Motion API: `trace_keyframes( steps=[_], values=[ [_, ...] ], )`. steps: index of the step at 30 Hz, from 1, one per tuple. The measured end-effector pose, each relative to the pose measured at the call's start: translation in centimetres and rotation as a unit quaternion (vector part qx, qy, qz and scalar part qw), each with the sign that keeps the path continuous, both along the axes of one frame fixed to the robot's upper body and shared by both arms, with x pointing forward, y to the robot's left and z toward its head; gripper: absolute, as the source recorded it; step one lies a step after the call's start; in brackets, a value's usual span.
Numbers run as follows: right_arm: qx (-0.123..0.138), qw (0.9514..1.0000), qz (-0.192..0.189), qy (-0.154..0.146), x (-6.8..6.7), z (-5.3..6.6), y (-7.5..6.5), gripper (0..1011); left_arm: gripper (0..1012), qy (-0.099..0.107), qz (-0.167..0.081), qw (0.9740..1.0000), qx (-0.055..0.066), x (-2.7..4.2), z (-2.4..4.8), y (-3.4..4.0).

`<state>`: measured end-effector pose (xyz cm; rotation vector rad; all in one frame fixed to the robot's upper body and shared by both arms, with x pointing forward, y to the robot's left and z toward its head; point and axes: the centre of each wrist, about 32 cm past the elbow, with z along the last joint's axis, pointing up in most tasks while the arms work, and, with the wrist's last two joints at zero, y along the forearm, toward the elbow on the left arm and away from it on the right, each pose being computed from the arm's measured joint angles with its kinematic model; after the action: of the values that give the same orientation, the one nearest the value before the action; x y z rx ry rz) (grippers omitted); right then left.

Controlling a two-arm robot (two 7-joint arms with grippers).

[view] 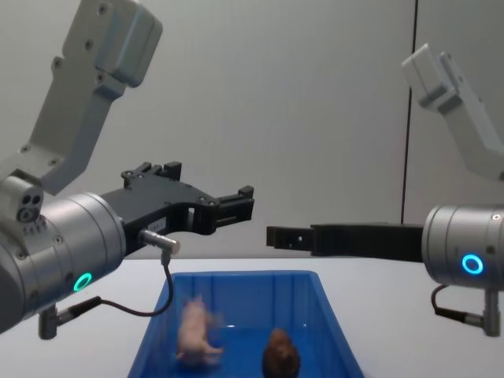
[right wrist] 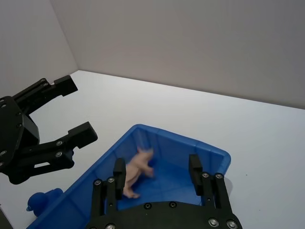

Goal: Pick up the two dolls from the table and place them into the box.

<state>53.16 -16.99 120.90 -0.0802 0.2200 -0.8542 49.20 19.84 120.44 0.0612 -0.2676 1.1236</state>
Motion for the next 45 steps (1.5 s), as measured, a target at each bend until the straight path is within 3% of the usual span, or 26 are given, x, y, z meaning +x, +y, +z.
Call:
trace_keyframes(
  steps=[9,22,31,37,45],
  values=[
    [-0.002,0.9999,-0.010,-0.003,0.0,-0.3,-1.3,999,1003,0.000,0.000,1.0000,0.000,0.00,0.00,0.00],
    [-0.016,0.9991,-0.037,-0.016,-2.3,-1.1,-5.8,1001,1003,0.000,0.000,1.0000,0.000,0.00,0.00,0.00],
    [-0.023,0.9986,-0.043,-0.020,-3.5,-1.3,-7.4,1001,1003,0.002,0.004,1.0000,0.006,-0.38,0.03,0.36],
    [-0.026,0.9984,-0.046,-0.022,-3.9,-1.4,-8.0,1001,1003,0.012,0.021,0.9996,0.018,-1.53,-0.02,1.29],
    [-0.028,0.9982,-0.047,-0.023,-4.2,-1.5,-8.4,1001,1003,0.041,0.057,0.9971,0.031,-4.26,-0.67,3.13]
  ],
)
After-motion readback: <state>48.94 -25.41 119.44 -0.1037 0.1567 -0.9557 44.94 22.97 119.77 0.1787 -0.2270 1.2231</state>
